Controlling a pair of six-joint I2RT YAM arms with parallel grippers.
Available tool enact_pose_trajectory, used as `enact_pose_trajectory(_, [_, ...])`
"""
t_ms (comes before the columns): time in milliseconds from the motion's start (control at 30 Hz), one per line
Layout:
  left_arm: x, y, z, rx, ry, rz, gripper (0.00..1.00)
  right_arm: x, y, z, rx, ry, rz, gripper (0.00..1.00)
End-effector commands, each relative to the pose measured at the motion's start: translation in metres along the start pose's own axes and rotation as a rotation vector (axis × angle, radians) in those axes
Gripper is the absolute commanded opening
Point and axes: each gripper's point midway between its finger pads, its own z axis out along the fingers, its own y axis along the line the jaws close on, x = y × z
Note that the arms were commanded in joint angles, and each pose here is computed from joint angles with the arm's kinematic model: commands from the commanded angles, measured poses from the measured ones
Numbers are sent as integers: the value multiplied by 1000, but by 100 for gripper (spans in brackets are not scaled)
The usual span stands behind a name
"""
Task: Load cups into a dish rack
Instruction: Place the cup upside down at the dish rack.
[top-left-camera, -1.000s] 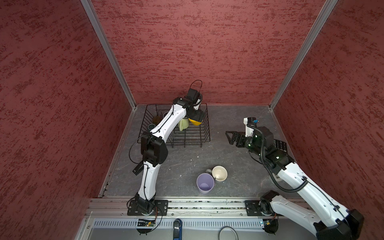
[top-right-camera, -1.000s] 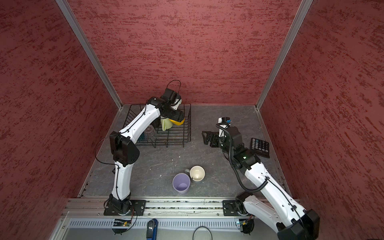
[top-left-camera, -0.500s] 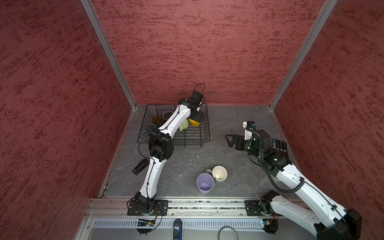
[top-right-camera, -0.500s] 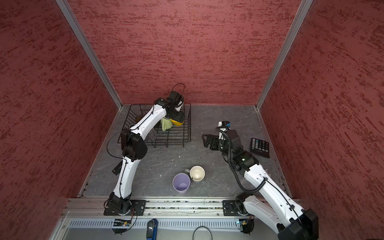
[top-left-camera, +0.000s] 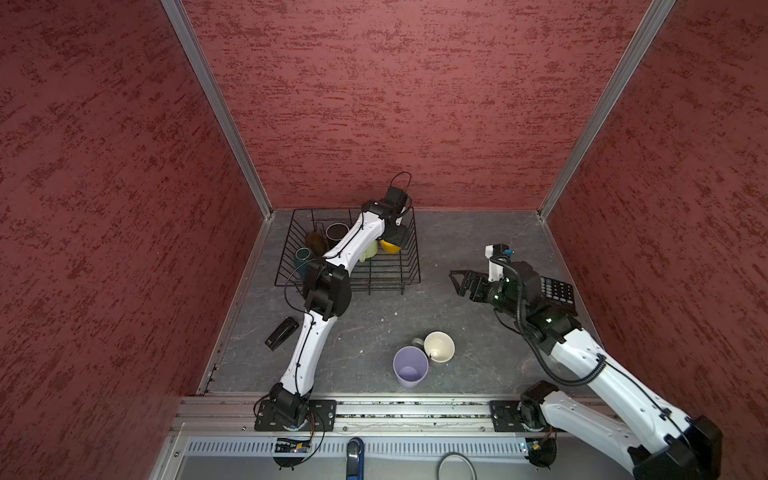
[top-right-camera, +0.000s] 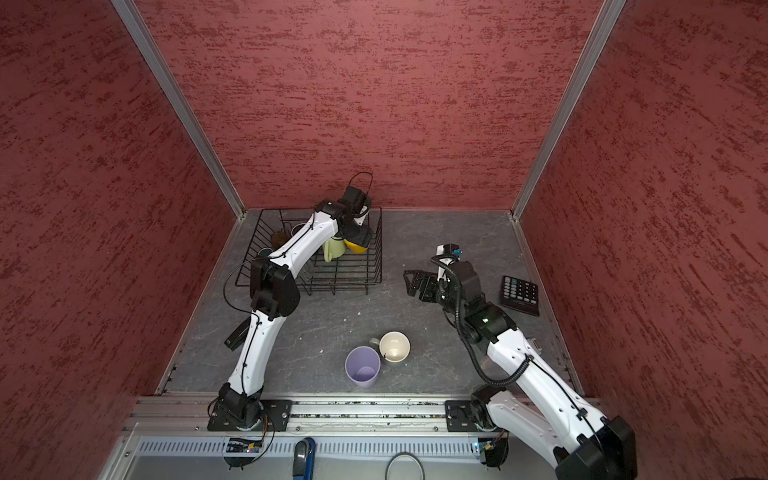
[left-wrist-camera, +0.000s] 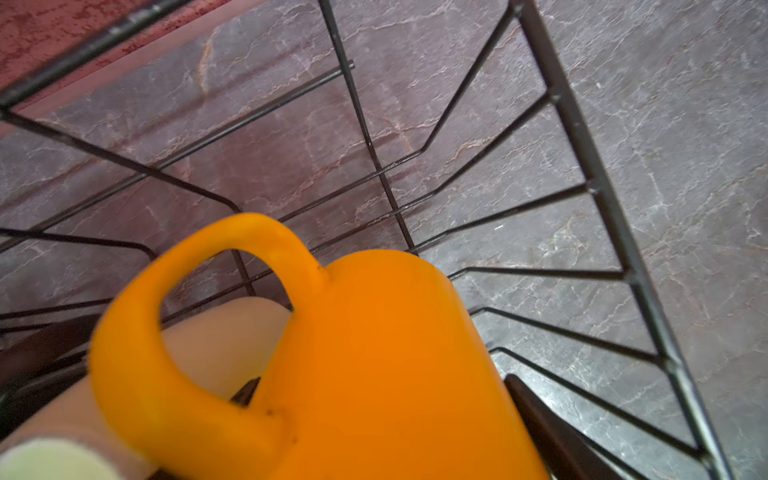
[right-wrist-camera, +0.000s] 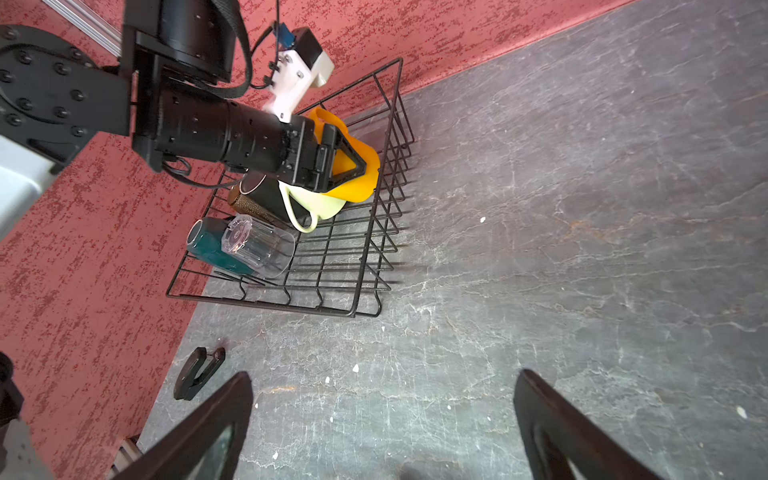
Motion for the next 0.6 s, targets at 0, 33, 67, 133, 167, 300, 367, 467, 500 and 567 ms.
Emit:
enact_pose_trajectory(0, [-18,-2,1,-14,-62,15,3,-4,4,-1,-26,-20,22,99])
enact_pose_trajectory(33, [-17,-2,2,-14,-60,17,3,-3,3,-1,-25,-20,23,99])
enact_pose_trajectory(67, [-17,-3,3,-13,-59,17,4,-3,3,0,-26,-19,25,99])
enact_pose_trajectory(133, [-17,-3,6,-13,-58,20,5,-2,3,1,-25,-14,27,99])
enact_pose_trajectory(167, [-16,-3,7,-14,-55,22,7,-2,3,1,-26,-13,26,99])
enact_pose_trajectory(300, [-13,-4,15,-12,-42,24,16,-2,3,2,-26,-11,27,99])
enact_pose_trajectory(367, [-11,-4,18,-11,-35,25,24,-2,3,2,-24,-11,27,99])
enact_pose_trajectory(467, [-11,-5,21,-14,-32,25,43,-2,3,2,-24,-12,26,99])
enact_pose_trajectory(500, [-11,-5,21,-14,-32,27,47,-2,3,2,-24,-11,27,99])
enact_pose_trajectory(567, [-11,-4,22,-18,-31,26,57,-2,2,3,-23,-10,27,99])
